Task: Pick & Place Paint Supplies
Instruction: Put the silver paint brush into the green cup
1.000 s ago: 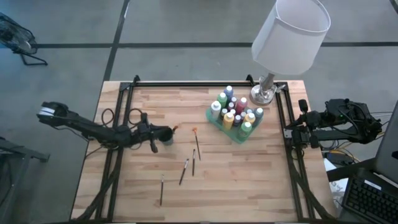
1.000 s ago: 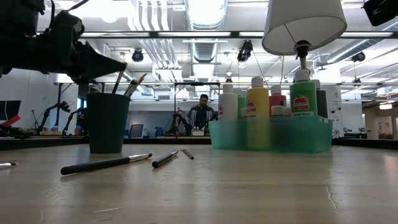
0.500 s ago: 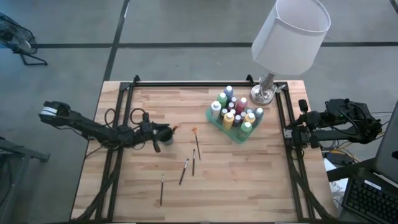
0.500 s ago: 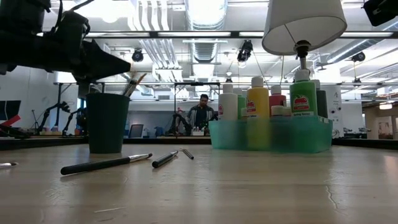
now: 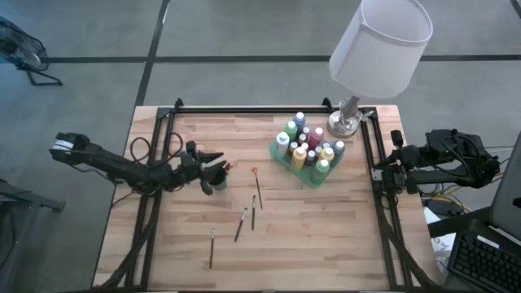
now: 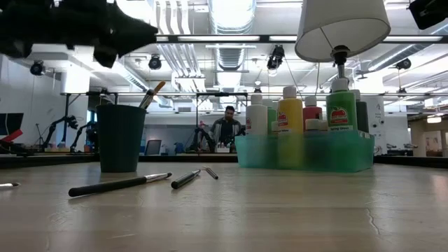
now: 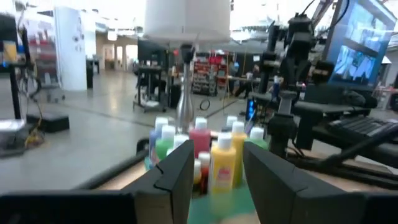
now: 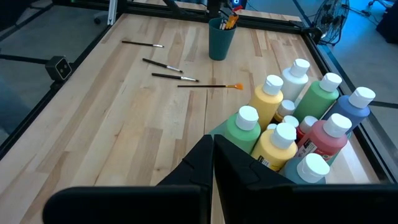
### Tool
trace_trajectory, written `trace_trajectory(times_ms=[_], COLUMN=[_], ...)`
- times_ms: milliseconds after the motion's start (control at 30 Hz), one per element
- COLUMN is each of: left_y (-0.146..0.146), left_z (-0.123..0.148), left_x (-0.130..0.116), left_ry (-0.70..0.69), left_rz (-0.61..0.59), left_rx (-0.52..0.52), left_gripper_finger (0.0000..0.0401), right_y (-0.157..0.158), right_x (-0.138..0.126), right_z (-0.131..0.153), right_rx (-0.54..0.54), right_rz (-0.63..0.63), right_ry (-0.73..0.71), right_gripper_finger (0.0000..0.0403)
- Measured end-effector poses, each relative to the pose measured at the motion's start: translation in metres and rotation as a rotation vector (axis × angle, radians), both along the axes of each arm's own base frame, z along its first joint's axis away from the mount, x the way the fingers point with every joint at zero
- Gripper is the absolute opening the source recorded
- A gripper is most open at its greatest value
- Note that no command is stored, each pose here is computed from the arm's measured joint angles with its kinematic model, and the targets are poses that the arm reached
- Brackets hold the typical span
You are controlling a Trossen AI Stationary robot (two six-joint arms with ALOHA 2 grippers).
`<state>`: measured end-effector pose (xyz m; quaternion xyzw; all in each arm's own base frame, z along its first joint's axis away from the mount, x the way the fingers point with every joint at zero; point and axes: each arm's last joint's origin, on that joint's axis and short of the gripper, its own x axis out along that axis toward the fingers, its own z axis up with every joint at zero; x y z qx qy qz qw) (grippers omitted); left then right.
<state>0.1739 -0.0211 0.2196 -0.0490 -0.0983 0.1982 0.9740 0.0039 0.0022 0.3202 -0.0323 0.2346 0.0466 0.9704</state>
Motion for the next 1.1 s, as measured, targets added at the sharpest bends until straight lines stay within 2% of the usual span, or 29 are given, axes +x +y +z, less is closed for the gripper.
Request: trace_trajectory(times_ms=[133,233,367,433,567,767,967,1100], left_y=[-0.003,-0.006,-0.013,-0.016,-0.024,-0.047,-0.079,-0.099], left_z=[0.022,0.039,0.062,0.074,0.096,0.115,0.109,0.096], left_x=[0.008,0.018,0.027,0.029,0.027,0.029,0.035,0.04], left_ry=[0.008,0.082,0.286,0.416,0.585,0.702,0.759,0.793], left_rz=[-0.01,-0.052,-0.131,-0.184,-0.273,-0.382,-0.435,-0.427], left_rx=[0.069,0.131,0.173,0.159,0.033,-0.152,-0.293,-0.43], left_gripper_finger=[0.0142,0.0142,0.0142,0.0142,0.0142,0.0142,0.0141,0.0135], right_y=[0.0,0.0,0.0,0.0,0.0,0.0,0.0,0.0], right_x=[0.0,0.0,0.0,0.0,0.0,0.0,0.0,0.0], right_z=[0.0,0.0,0.0,0.0,0.0,0.0,0.0,0.0], right_rx=[0.0,0.0,0.0,0.0,0.0,0.0,0.0,0.0], right_rz=[0.0,0.0,0.0,0.0,0.0,0.0,0.0,0.0], right_ry=[0.001,0.0,0.0,0.0,0.0,0.0,0.0,0.0], right_gripper_finger=[0.0008,0.0008,0.0008,0.0008,0.0008,0.0008,0.0008,0.0008])
